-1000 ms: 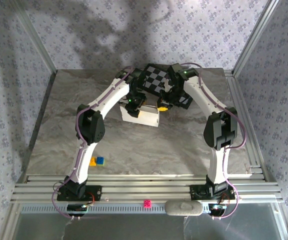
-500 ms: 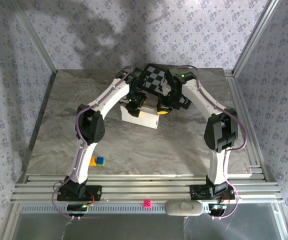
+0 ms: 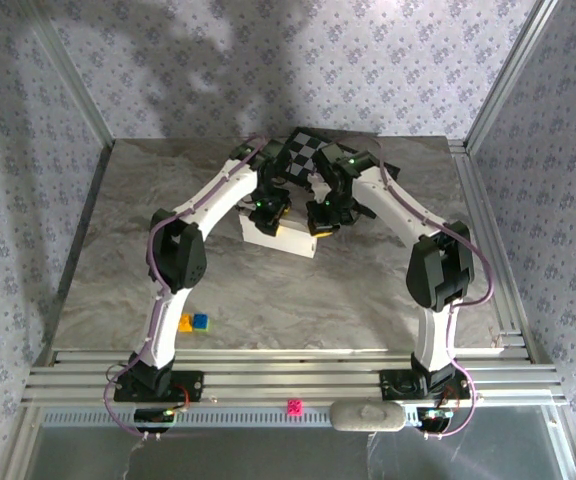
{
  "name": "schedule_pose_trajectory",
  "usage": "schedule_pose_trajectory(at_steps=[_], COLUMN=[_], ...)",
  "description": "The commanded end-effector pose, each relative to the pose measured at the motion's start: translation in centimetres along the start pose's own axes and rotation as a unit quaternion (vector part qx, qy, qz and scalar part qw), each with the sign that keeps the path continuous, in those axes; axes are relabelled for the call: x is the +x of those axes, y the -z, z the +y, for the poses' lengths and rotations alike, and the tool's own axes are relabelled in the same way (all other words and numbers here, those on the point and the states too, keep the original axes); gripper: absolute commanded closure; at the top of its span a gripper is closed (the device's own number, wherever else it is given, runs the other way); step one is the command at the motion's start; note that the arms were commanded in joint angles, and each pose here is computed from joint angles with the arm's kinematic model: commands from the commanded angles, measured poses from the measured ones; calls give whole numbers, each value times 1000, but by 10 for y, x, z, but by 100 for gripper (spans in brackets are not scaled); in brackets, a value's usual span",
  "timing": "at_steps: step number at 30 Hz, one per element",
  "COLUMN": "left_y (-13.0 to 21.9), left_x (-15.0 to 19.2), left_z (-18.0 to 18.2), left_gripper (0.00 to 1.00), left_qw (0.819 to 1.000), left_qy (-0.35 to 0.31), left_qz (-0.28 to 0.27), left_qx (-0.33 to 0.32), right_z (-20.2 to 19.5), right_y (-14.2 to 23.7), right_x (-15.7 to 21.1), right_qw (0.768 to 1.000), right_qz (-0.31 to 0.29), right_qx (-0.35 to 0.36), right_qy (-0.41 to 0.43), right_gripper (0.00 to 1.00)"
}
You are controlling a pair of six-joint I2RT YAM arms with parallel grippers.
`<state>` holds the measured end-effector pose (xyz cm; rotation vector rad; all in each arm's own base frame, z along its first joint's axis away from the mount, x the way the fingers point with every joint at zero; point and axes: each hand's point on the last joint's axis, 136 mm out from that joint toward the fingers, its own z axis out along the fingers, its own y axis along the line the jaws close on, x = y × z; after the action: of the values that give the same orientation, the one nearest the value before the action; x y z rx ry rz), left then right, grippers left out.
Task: Fold the paper box
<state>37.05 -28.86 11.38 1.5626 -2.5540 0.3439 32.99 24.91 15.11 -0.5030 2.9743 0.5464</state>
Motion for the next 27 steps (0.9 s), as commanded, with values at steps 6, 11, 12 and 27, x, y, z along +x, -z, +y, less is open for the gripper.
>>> schedule_pose_trajectory(at_steps=[6,11,12,27], left_y=[-30,-33,-33,-31], left_x=[24,23,23,23], left_z=[7,7,7,7], left_gripper=[55,56,56,56], left_qw=[998,998,998,998], left_qy=[3,2,2,0], left_qz=[62,64,63,61], left_qx=[-15,-12,-11,-10], right_z=[20,27,24,-10], right_y=[32,62,66,20], right_x=[6,-5,-8,-25], right_qw=[997,982,978,947], right_qz=[-38,-86,-97,-76], right_qx=[-69,-145,-156,-193], right_qy=[-18,-80,-101,-245], right_gripper=[75,67,65,68])
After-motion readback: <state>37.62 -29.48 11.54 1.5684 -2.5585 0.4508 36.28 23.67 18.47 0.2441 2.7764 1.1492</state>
